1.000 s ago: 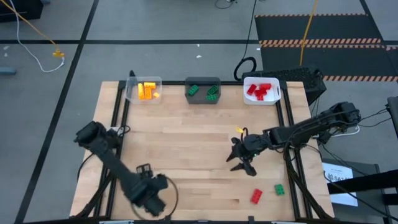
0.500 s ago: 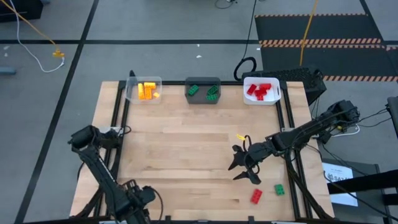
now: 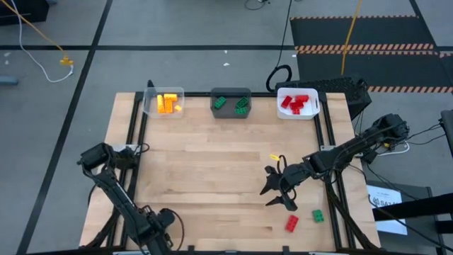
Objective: Sort & place blocks by color
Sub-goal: Put the 4 stud green game piece into the gray bin
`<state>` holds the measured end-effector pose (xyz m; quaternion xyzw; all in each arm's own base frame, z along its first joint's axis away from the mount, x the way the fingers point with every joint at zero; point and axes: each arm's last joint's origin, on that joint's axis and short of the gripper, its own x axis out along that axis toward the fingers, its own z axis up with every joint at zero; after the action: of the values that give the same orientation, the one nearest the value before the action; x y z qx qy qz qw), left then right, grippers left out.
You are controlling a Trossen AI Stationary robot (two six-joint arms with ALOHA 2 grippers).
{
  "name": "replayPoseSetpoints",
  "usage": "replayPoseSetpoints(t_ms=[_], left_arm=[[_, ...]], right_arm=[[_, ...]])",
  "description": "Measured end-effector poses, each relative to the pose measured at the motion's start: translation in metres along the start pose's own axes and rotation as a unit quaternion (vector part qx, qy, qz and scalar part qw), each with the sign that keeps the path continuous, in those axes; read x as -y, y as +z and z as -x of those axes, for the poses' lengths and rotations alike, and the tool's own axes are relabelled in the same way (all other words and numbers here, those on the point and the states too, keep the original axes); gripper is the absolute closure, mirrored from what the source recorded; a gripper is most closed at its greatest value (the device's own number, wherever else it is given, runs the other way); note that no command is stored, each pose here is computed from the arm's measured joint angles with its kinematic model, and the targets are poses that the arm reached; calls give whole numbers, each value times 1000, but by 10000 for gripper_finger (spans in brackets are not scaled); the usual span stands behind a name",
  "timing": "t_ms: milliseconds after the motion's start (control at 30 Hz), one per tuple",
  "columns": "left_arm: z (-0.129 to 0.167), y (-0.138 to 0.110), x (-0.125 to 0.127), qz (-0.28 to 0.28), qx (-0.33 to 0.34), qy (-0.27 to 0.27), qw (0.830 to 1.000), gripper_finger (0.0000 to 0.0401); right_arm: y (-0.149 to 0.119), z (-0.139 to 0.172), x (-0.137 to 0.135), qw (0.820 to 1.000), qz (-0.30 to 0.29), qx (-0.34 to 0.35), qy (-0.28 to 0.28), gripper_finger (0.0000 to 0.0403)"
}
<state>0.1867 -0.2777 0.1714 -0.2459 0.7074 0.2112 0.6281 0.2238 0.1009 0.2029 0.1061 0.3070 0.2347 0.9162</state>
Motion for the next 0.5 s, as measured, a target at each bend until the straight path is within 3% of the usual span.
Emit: replayPoseSetpoints(t_ms=[267,500], left_arm=[[-11,3,3,61,-10,-38,997,105],[-11,8,-2,102,17,-20,994,105]], right_arm=[[0,0,0,1000,0,0,0,188],[0,0,0,1000,0,0,0,188]])
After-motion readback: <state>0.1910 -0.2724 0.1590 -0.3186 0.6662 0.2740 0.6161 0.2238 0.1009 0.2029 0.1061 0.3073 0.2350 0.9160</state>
